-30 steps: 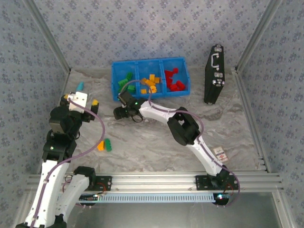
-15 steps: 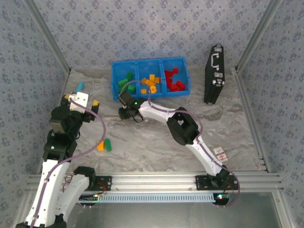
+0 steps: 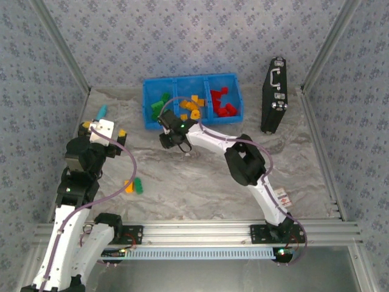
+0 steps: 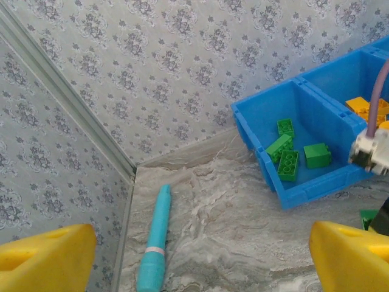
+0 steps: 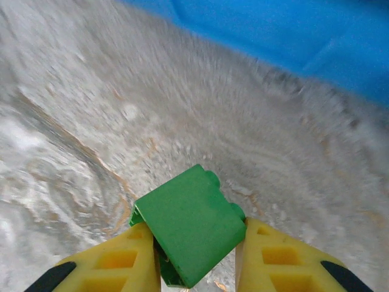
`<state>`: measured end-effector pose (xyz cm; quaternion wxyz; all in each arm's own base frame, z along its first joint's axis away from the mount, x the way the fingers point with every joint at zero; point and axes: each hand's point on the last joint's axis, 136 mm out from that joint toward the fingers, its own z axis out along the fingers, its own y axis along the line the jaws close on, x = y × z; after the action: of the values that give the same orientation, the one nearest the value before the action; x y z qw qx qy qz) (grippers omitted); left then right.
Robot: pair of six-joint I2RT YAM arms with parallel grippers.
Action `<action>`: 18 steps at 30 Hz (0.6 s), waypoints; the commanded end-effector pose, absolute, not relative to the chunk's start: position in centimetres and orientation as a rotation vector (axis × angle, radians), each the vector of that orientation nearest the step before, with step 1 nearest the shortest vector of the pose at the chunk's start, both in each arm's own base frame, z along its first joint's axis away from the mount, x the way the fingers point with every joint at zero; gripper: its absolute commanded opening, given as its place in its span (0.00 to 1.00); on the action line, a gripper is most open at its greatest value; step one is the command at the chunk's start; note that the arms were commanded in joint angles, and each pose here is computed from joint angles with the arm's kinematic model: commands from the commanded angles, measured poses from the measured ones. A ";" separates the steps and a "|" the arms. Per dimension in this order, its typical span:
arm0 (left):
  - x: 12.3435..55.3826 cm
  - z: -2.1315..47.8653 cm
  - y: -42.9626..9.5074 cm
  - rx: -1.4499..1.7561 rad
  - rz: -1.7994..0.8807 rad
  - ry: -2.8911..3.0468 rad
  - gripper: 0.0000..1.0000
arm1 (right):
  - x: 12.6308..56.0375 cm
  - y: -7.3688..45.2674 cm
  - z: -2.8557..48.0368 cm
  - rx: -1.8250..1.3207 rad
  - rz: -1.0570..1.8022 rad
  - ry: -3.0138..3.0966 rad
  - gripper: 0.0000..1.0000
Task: Sort the legos into containers by color
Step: Pick up the lego from the center of the table, then place the lego in the container.
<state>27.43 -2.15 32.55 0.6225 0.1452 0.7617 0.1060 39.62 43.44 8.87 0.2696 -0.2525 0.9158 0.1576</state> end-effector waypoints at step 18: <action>25.6 30.4 -1.8 0.250 0.140 1.912 0.88 | 52.9 45.5 14.7 -0.719 0.249 2.056 0.33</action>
<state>26.71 -1.52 29.92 0.5828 0.1308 0.7960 0.0978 51.70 46.00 16.14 0.4540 -0.2792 0.8359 0.1315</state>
